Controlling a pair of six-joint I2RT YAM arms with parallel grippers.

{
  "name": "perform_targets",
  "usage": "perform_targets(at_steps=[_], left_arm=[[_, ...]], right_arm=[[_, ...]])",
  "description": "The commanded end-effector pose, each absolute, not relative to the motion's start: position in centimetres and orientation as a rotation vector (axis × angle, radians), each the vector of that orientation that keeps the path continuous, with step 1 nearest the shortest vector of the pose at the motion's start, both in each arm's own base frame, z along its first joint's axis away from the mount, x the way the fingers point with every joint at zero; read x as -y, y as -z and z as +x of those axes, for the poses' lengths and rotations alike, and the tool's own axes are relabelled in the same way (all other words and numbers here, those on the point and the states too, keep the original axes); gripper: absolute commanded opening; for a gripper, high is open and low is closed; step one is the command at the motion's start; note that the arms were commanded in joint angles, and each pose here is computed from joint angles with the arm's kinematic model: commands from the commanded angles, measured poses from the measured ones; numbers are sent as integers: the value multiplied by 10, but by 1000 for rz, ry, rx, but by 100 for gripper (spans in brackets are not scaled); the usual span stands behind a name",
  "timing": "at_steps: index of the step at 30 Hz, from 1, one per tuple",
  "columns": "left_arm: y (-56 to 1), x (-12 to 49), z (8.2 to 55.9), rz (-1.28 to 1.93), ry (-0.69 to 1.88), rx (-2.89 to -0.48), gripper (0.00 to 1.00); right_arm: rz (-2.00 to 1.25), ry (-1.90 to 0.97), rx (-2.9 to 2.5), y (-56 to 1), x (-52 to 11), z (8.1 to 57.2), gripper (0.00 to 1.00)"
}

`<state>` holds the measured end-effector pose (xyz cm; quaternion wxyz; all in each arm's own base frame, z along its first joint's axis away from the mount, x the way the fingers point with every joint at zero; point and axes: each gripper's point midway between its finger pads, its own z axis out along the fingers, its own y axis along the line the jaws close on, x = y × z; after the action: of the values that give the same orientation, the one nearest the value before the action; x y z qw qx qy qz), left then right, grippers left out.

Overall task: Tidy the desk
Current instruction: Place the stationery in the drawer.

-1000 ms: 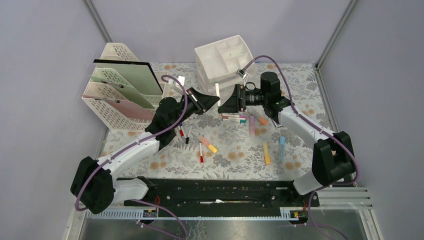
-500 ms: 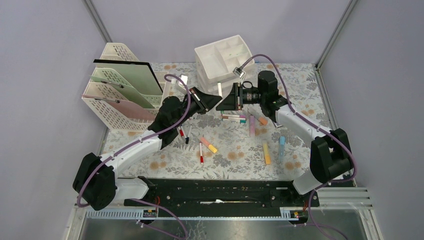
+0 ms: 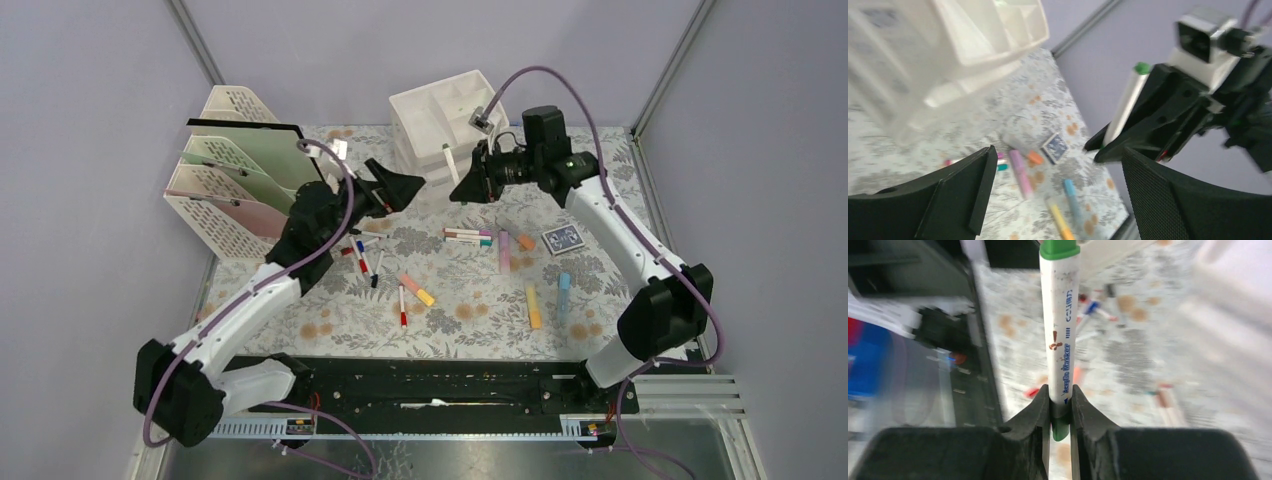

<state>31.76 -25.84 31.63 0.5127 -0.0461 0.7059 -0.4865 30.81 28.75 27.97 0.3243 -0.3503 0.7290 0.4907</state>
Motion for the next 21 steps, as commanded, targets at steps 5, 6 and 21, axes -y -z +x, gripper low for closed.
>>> perform_targets(at_steps=[5,6,21], left_arm=[[-311,193,311,-15,905,-1719,99],[-305,188,311,-23,901,-1739,99],[-237,155,296,-147,807,-1904,99]], right_arm=[[-1478,-413,-1749,-268,-215,361,3],[-1504,-343,-1726,-270,-211,371,4],[-1641,80,-1554,-280,-209,461,16]])
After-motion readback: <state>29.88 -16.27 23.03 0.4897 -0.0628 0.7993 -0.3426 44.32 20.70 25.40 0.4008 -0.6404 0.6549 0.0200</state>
